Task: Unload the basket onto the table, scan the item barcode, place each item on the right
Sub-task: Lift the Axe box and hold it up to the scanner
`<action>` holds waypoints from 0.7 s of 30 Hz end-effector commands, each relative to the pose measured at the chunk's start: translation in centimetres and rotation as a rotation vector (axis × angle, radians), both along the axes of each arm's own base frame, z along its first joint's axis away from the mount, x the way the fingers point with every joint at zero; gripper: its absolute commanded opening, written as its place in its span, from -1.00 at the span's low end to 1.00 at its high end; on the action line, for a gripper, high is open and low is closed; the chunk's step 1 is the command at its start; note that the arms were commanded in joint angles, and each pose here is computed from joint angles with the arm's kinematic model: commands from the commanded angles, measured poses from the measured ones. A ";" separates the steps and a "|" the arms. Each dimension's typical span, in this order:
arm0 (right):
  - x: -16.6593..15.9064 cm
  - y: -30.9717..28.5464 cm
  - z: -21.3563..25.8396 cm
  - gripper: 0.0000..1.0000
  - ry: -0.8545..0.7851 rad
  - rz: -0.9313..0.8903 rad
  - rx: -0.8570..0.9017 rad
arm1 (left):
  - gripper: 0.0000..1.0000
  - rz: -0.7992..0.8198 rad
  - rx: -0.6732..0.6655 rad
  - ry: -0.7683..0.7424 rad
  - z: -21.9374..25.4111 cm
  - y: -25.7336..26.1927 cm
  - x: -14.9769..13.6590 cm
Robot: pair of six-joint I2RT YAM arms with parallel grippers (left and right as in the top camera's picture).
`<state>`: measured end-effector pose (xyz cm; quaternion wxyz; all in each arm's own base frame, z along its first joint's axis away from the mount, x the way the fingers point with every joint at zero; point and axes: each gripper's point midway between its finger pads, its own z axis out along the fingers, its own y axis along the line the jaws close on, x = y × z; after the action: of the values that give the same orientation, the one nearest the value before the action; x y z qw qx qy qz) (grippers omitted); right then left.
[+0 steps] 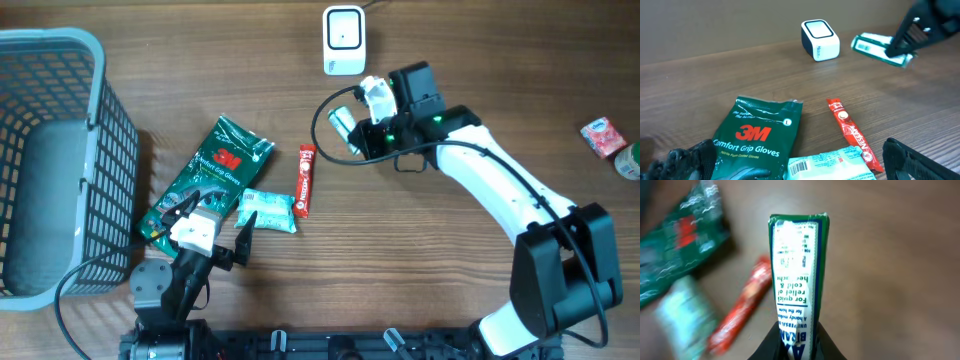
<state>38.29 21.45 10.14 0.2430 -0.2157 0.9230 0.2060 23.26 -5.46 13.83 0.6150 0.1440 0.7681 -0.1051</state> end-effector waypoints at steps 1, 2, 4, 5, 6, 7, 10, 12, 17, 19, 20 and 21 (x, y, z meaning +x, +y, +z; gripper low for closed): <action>5.0 -3.1 2.5 -0.91 -0.300 -0.105 -0.252 | 0.99 -0.008 -0.011 0.001 -0.1 -0.1 -0.1; 6.2 -3.0 3.5 -0.91 -0.377 -0.087 -0.273 | 1.00 -0.008 -0.011 0.001 -0.1 -0.1 -0.1; 8.8 -3.5 5.4 -0.91 -0.520 -0.133 -0.310 | 1.00 -0.008 -0.011 0.001 -0.1 -0.1 -0.1; 9.6 -3.5 5.6 -0.91 -0.563 -0.138 -0.328 | 1.00 -0.008 -0.011 0.001 -0.1 -0.1 -0.1; 10.4 -3.5 5.7 -0.90 -0.601 -0.136 -0.349 | 1.00 -0.008 -0.011 0.001 -0.1 -0.1 -0.1; 11.8 -3.8 5.6 -0.88 -0.663 -0.146 -0.395 | 1.00 -0.008 -0.011 0.001 -0.1 -0.1 -0.1; 13.8 -4.2 5.8 -0.79 -0.767 -0.171 -0.465 | 1.00 -0.008 -0.011 0.001 -0.1 -0.1 -0.1; 15.5 -4.3 5.5 -0.75 -0.836 -0.178 -0.522 | 1.00 -0.008 -0.011 0.001 -0.1 -0.1 -0.1; 20.0 -3.1 3.4 -0.82 -0.871 -0.170 -0.646 | 1.00 -0.008 -0.011 0.001 -0.1 -0.1 -0.1; 21.1 -1.8 3.2 -0.82 -0.887 -0.144 -0.665 | 1.00 -0.008 -0.011 0.001 -0.1 -0.1 -0.1; 21.4 -1.3 3.1 -0.80 -0.896 -0.129 -0.679 | 1.00 -0.008 -0.011 0.001 -0.1 -0.1 -0.1; 21.7 -1.0 2.8 -0.80 -0.902 -0.110 -0.703 | 1.00 -0.008 -0.011 0.001 -0.1 -0.1 -0.1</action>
<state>58.82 19.10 11.79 0.5320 -0.2793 0.7743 -0.1988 23.25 -5.45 13.82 0.6148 0.1438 0.7683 -0.1050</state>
